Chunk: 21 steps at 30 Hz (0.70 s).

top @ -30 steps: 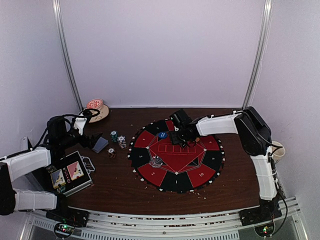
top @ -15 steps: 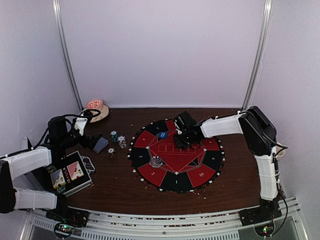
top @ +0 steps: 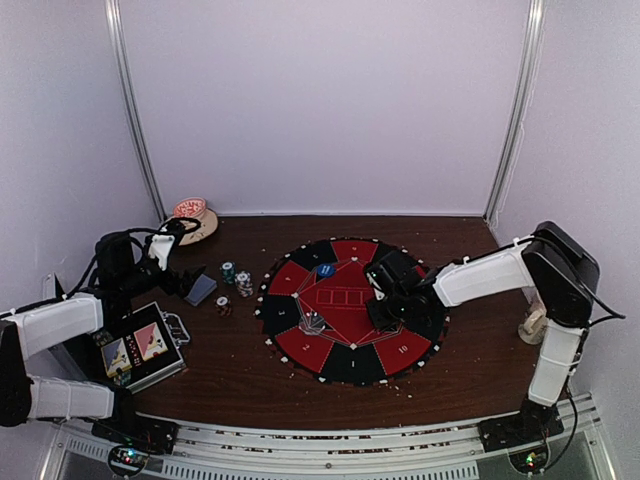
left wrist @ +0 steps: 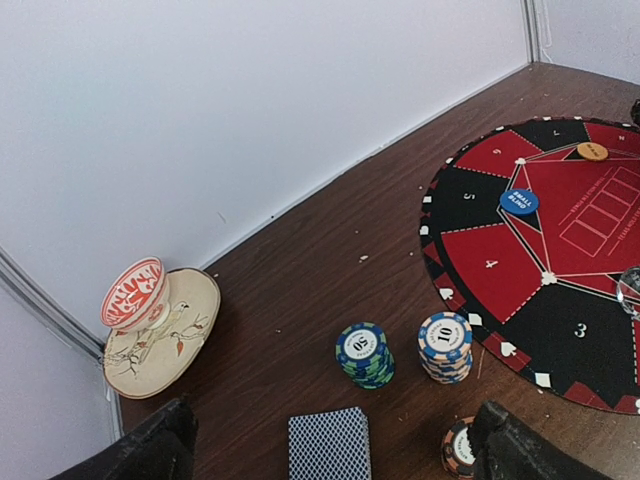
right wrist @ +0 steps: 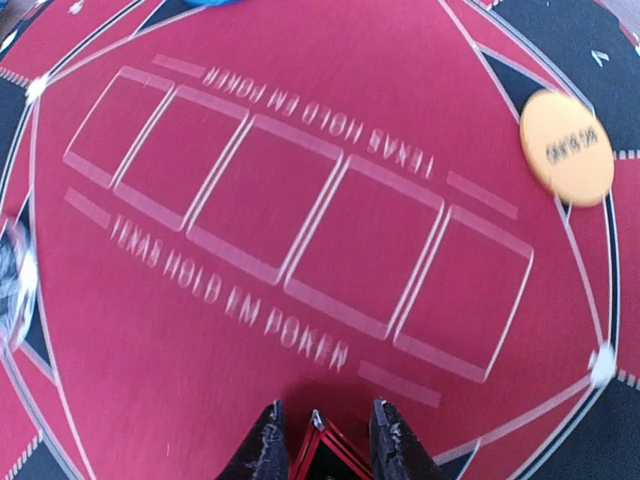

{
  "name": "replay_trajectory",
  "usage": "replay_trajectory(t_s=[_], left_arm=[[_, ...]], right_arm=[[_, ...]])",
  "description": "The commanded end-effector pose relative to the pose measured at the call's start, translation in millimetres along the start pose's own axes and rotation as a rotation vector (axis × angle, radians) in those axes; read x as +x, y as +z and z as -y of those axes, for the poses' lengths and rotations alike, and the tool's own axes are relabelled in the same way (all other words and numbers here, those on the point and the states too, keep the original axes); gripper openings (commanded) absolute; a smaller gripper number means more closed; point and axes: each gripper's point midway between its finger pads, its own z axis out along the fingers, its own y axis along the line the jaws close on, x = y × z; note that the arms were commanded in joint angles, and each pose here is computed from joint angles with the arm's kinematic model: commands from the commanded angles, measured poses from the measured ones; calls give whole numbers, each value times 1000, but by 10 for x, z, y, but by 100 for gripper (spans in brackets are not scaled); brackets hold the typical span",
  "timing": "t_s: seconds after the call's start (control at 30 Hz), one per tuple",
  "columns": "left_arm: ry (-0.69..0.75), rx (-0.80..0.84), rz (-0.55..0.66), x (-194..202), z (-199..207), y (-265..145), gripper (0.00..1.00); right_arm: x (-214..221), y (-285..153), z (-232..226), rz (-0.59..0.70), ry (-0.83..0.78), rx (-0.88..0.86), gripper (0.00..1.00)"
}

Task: Distribute texas hold em gaming equipment
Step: Move the all-in button to position 10.

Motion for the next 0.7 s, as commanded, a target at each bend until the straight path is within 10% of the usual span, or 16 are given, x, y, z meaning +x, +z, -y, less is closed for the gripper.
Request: replay_trajectory(t_s=[0.0, 0.37, 0.57, 0.67], left_arm=[[6, -15, 37, -74, -34, -7, 98], [5, -6, 28, -33, -19, 24, 98], [13, -20, 28, -62, -51, 10, 98], [24, -34, 25, -98, -83, -18, 98]], right_arm=[[497, -113, 43, -84, -3, 6, 30], [623, -609, 398, -27, 30, 127, 36], [-305, -1217, 206, 219, 23, 95, 98], [-665, -1499, 260, 340, 43, 133, 100]])
